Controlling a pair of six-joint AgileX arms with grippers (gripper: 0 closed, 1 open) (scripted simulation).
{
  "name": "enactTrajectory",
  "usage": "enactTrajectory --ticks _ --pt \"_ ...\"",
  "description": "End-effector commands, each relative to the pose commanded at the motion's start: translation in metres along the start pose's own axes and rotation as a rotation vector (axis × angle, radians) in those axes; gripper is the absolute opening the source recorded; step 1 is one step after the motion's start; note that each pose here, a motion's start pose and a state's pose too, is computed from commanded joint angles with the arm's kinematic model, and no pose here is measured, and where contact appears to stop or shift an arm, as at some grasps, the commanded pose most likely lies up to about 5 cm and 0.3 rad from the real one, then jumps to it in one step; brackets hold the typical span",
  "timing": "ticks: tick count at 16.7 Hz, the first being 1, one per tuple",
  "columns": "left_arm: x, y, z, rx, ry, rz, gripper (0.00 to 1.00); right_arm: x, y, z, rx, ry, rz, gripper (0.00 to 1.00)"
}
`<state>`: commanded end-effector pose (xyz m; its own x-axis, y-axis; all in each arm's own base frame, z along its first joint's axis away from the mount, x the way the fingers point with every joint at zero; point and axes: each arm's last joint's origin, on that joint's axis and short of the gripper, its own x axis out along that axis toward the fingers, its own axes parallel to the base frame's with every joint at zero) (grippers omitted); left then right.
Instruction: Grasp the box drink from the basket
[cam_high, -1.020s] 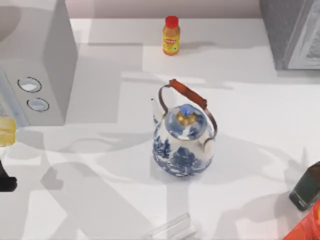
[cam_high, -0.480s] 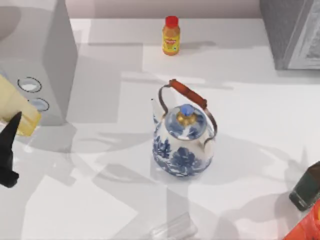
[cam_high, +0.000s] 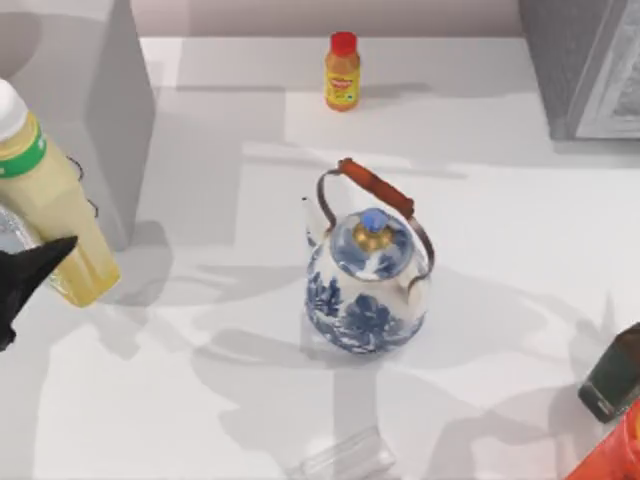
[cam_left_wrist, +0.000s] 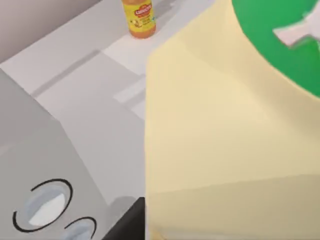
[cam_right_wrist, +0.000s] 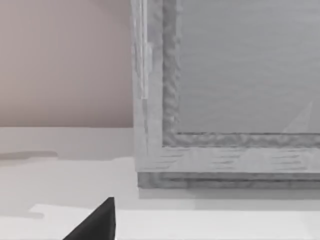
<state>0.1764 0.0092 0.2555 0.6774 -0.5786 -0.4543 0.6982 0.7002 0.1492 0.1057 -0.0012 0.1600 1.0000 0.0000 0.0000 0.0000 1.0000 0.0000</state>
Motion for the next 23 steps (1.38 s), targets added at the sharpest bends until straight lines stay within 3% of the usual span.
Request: enactTrajectory --ticks 6,13,23 --pt "0.009 0.011 -0.017 -0.111 0.076 -0.096 0.0 0.0 0.0 0.0 0.0 0.0 0.0 1.0" --pt "0.015 0.01 -0.021 -0.119 0.083 -0.103 0.0 0.0 0.0 0.0 0.0 0.0 0.0 1.0" --pt "0.063 0.004 -0.043 -0.111 0.078 -0.096 0.0 0.0 0.0 0.0 0.0 0.0 0.0 1.0"
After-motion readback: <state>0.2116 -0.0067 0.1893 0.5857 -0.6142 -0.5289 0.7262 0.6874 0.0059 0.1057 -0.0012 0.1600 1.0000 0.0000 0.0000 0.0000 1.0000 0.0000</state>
